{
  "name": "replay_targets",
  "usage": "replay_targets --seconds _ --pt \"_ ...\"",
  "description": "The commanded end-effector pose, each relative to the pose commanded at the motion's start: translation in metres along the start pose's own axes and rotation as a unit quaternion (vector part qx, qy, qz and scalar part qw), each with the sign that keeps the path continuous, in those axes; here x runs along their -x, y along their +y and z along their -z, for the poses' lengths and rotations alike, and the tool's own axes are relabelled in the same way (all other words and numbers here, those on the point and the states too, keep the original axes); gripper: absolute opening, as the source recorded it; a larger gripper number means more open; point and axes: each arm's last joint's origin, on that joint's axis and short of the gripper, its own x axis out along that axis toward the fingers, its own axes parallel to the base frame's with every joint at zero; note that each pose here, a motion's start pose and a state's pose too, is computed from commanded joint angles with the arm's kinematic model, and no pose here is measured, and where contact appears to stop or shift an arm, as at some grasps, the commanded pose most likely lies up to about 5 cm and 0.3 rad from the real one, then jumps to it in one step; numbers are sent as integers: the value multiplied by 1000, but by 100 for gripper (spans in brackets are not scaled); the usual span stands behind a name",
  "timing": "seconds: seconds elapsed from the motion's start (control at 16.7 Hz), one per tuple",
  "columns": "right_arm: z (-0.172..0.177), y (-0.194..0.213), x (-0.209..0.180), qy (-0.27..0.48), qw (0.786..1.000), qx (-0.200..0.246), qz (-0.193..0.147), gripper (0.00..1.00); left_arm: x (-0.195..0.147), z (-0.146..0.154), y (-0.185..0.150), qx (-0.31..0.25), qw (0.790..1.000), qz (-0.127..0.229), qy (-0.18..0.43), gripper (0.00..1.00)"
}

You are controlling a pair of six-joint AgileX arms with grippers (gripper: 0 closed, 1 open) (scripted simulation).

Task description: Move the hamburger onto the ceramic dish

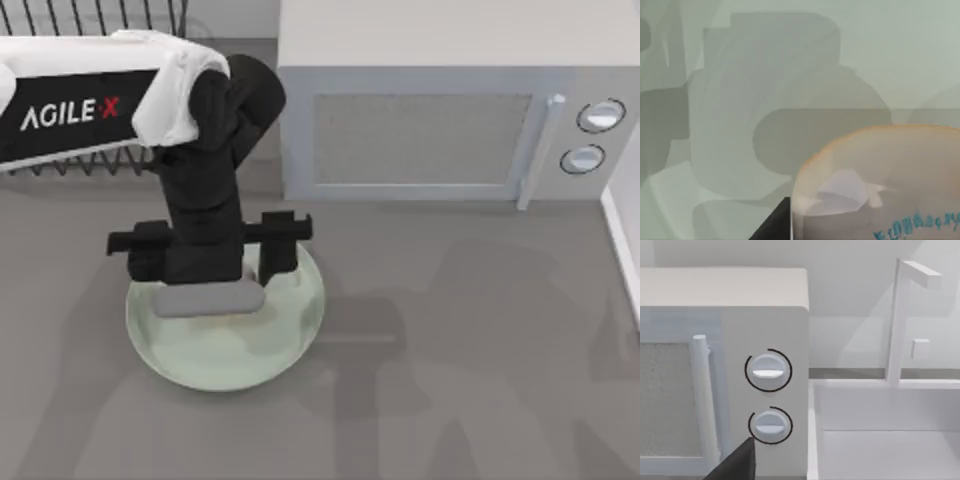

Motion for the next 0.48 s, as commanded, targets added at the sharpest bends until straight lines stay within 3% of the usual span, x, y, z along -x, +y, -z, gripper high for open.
replay_targets --seconds 0.48 --pt "0 0 0 0 1000 0 0 100 0 0 0 0 1000 0 0 68"
